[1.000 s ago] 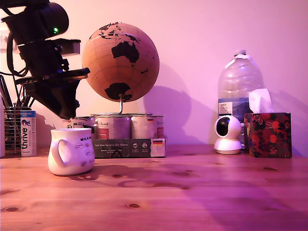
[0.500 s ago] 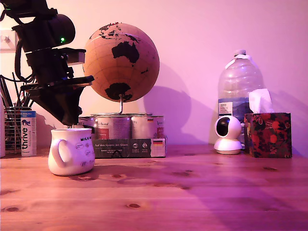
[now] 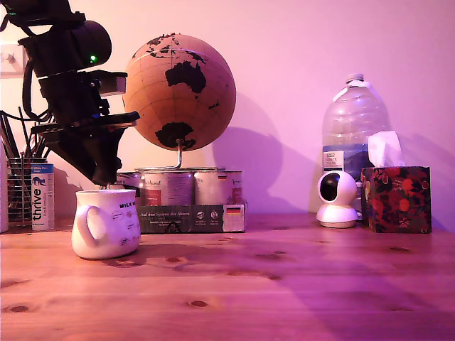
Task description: Pick up the coffee capsules from the table one by one and drop them inside the nearest coffee cup
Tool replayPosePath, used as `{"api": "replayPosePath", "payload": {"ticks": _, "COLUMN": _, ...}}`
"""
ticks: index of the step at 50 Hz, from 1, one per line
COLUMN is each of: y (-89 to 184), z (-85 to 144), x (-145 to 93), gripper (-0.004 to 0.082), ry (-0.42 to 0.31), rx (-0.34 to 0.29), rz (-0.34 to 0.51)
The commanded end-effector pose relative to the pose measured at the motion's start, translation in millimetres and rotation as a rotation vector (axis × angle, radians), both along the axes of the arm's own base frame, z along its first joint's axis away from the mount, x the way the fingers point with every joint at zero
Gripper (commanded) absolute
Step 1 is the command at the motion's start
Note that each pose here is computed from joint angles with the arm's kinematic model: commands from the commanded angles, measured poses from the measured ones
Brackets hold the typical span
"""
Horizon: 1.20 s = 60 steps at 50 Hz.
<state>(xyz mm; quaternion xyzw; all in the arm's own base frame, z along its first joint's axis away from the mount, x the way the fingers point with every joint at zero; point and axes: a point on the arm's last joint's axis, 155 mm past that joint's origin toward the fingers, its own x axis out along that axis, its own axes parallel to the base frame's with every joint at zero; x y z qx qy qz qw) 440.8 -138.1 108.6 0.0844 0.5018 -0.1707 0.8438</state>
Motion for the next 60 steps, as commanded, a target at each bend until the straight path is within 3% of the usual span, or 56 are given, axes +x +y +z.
{"api": "replayPosePath", "payload": {"ticks": 1, "y": -3, "z": -7, "x": 1, "gripper": 0.0611, "ry": 0.009, "rx": -0.003, "rz": -0.002}}
{"api": "replayPosePath", "payload": {"ticks": 6, "y": -3, "z": -2, "x": 1, "gripper": 0.0609, "ry": -0.003, "rx": -0.006, "rz": -0.003}}
{"api": "replayPosePath", "payload": {"ticks": 9, "y": -3, "z": 3, "x": 1, "gripper": 0.0549, "ry": -0.010, "rx": -0.010, "rz": -0.004}}
{"api": "replayPosePath", "payload": {"ticks": 13, "y": -4, "z": 9, "x": -1, "gripper": 0.0400, "ry": -0.017, "rx": -0.020, "rz": -0.008}}
{"api": "replayPosePath", "payload": {"ticks": 20, "y": -8, "z": 21, "x": -10, "gripper": 0.0064, "ry": -0.016, "rx": -0.049, "rz": -0.024}}
{"api": "replayPosePath", "payload": {"ticks": 23, "y": -8, "z": 26, "x": -12, "gripper": -0.0019, "ry": -0.020, "rx": -0.055, "rz": -0.027}}
{"api": "replayPosePath", "payload": {"ticks": 33, "y": -7, "z": 52, "x": -19, "gripper": -0.0024, "ry": -0.084, "rx": -0.076, "rz": -0.031}}
{"api": "replayPosePath", "payload": {"ticks": 45, "y": -9, "z": 81, "x": -42, "gripper": -0.0024, "ry": -0.167, "rx": -0.158, "rz": -0.027}}
{"api": "replayPosePath", "payload": {"ticks": 60, "y": -7, "z": 79, "x": -84, "gripper": -0.0024, "ry": -0.291, "rx": -0.250, "rz": -0.057}}
